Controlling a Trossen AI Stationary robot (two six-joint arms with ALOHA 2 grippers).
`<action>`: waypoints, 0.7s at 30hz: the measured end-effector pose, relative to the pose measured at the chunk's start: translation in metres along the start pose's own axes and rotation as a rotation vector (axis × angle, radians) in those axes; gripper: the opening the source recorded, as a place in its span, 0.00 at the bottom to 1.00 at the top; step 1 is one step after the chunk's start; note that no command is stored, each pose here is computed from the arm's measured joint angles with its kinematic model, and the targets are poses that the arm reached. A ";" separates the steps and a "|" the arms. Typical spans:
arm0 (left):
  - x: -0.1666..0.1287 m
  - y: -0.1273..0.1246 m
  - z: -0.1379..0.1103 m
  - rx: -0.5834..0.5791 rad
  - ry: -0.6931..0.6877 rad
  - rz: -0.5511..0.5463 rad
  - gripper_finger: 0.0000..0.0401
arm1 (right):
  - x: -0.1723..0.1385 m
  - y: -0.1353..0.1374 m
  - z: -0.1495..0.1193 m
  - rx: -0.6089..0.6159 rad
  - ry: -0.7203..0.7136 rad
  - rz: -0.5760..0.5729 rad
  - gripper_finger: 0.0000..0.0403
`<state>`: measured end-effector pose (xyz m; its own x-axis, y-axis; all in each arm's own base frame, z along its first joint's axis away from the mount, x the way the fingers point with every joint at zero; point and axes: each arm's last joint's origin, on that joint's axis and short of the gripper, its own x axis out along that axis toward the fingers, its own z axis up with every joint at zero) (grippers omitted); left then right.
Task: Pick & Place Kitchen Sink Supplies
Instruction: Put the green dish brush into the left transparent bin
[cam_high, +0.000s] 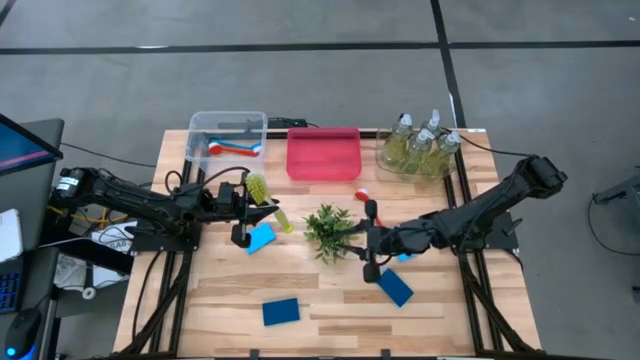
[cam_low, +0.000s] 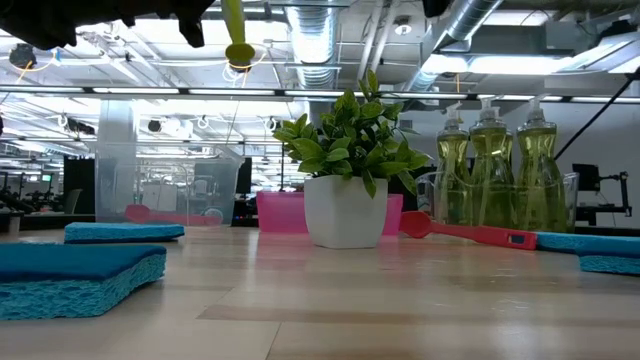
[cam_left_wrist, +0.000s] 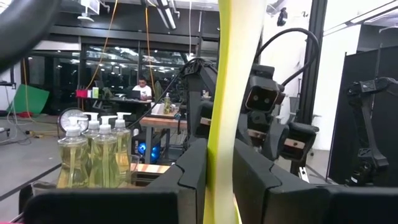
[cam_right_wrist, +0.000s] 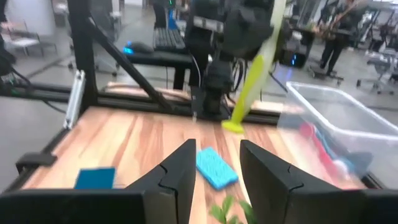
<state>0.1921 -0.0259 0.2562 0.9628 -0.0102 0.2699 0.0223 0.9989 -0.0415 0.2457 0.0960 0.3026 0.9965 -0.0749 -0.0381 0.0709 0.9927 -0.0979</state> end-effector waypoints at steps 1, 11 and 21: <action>0.000 0.000 0.000 0.000 0.002 0.002 0.14 | 0.001 -0.001 -0.002 0.001 0.014 -0.004 0.29; 0.000 0.001 -0.001 0.002 0.013 0.019 0.14 | 0.008 -0.019 -0.014 0.026 0.120 -0.076 0.29; 0.000 0.001 -0.001 0.030 0.014 0.042 0.14 | 0.006 -0.021 -0.011 0.030 0.111 -0.080 0.29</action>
<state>0.1926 -0.0249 0.2550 0.9665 0.0312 0.2547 -0.0261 0.9994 -0.0236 0.2500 0.0740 0.2931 0.9766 -0.1619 -0.1414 0.1524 0.9854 -0.0755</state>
